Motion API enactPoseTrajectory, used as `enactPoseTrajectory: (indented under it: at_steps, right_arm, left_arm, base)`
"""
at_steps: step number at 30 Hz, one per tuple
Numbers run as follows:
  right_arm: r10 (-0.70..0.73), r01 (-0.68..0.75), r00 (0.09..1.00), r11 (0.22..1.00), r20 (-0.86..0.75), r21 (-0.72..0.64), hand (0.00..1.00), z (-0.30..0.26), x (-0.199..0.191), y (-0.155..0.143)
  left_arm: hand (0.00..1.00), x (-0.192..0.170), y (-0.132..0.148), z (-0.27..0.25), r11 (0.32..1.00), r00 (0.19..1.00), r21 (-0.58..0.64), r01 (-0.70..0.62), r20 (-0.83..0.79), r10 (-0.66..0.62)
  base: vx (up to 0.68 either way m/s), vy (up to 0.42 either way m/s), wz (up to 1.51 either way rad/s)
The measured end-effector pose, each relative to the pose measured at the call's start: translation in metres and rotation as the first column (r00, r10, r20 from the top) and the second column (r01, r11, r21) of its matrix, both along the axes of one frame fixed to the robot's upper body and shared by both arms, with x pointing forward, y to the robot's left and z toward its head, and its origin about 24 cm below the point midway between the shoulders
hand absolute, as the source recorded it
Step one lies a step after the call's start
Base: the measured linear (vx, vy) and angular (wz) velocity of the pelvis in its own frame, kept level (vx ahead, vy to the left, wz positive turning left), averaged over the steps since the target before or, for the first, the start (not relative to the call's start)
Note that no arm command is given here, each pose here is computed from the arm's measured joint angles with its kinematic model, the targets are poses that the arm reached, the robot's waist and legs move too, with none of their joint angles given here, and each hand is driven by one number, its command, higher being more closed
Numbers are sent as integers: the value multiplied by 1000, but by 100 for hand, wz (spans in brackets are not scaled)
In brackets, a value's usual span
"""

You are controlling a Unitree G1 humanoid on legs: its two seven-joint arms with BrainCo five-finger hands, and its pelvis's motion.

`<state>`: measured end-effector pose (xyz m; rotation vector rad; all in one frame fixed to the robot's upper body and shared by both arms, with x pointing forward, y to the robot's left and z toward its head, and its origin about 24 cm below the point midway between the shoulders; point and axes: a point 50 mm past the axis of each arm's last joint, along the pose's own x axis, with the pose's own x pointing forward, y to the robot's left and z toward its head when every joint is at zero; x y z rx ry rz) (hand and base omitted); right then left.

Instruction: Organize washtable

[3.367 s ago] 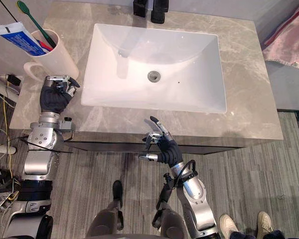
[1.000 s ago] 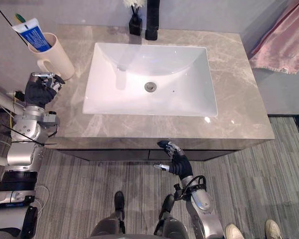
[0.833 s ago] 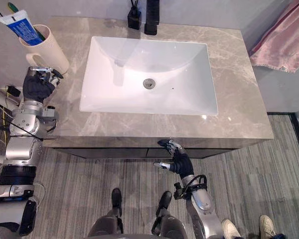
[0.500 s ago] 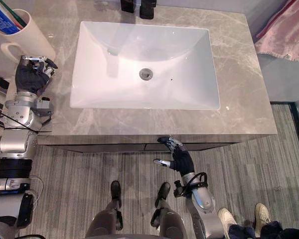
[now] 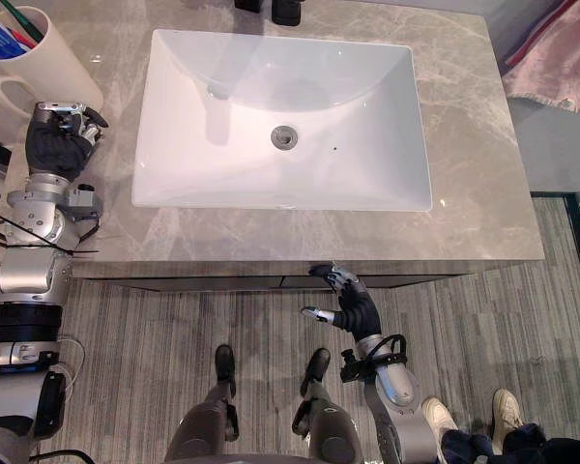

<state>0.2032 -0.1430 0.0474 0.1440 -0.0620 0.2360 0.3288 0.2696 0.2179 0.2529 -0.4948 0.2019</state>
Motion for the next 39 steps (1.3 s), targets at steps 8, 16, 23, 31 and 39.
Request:
enactPoseTrajectory:
  at_steps: [8, 16, 23, 31, 39]
  right_arm:
    - [3, -3, 1000, 1000, -3, -2, 0, -1, -1, 0]
    - [5, -5, 1000, 1000, -6, -6, 0, -1, 0, 0]
    - [22, -23, 1000, 999, -9, -24, 0, -3, -1, 1]
    - [17, -18, 999, 1000, -42, -25, 0, -9, -6, 0]
    - [13, -14, 999, 1000, -46, -24, 0, -9, -7, -1]
  left_arm:
    - [100, -14, -5, -16, 1000, 1000, -9, 23, -6, -23]
    - [100, -31, -10, -39, 998, 998, -37, 52, -31, -53]
    - [100, -41, 4, -49, 995, 999, -100, -27, -34, 23]
    - [100, -43, 25, -49, 976, 985, -137, -171, -46, 166]
    - [100, -32, 30, -33, 955, 973, -190, -229, -11, 231]
  base:
    - [11, 11, 2]
    - [13, 33, 6]
    - [24, 30, 7]
    - [42, 31, 3]
    - [14, 18, -3]
